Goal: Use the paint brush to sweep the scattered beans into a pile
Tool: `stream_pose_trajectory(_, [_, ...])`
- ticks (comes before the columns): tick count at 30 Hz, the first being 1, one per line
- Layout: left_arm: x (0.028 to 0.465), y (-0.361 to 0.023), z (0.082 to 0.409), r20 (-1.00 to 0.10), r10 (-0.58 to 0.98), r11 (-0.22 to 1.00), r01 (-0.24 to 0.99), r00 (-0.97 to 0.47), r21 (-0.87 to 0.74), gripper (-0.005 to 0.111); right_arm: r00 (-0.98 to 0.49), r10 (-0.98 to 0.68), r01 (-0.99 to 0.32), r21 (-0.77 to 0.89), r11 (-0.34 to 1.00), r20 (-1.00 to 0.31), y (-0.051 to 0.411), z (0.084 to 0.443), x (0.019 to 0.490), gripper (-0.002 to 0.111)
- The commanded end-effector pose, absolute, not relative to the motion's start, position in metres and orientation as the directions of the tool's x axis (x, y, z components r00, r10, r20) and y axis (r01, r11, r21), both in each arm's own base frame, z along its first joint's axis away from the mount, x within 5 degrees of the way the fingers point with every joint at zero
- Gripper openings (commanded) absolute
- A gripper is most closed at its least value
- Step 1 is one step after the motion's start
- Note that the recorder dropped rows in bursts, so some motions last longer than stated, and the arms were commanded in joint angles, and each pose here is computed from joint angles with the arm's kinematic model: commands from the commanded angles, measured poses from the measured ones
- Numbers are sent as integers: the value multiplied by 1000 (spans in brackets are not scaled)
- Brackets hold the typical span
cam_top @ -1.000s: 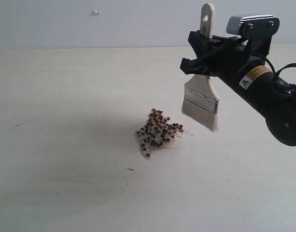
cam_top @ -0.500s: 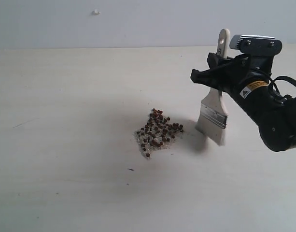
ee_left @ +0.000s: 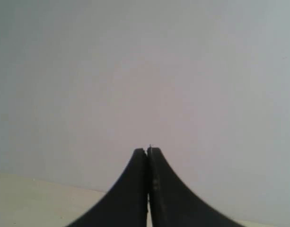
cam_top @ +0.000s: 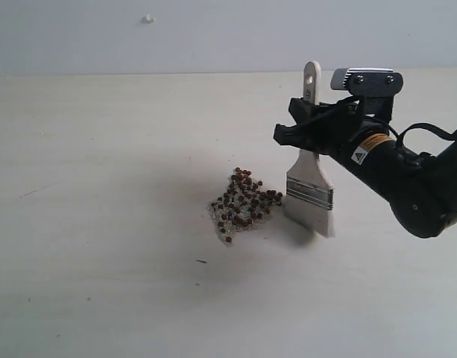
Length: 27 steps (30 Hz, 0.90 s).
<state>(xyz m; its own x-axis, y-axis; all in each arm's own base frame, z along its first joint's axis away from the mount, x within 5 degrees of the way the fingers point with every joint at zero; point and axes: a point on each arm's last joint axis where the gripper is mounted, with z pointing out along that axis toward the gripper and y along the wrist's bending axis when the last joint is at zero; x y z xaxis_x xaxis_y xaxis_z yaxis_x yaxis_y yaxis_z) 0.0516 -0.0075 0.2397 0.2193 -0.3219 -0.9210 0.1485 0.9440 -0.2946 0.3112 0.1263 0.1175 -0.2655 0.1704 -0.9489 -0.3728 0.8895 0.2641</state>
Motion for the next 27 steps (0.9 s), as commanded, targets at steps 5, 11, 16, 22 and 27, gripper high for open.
stream_pose_trajectory(5, [51,-7,238,-924,-314,947,144,218,-288,0,-201,166,-431,239,870,-965,131,128,312,0])
stream_pose_trajectory(11, [51,-7,238,-924,-314,947,144,218,-288,0,-146,160,-446,210,870,-976,131,149,311,0])
stream_pose_trajectory(16, [51,-7,238,-924,-314,947,144,218,-288,0,-112,161,-475,195,858,-981,132,162,308,0])
stream_pose_trajectory(22, [51,-7,238,-924,-314,947,144,218,-288,0,-59,96,-466,113,878,-994,130,164,309,0])
stream_pose_trajectory(27, [51,-7,238,-924,-314,947,144,218,-288,0,-16,59,-340,61,938,-998,119,164,315,0])
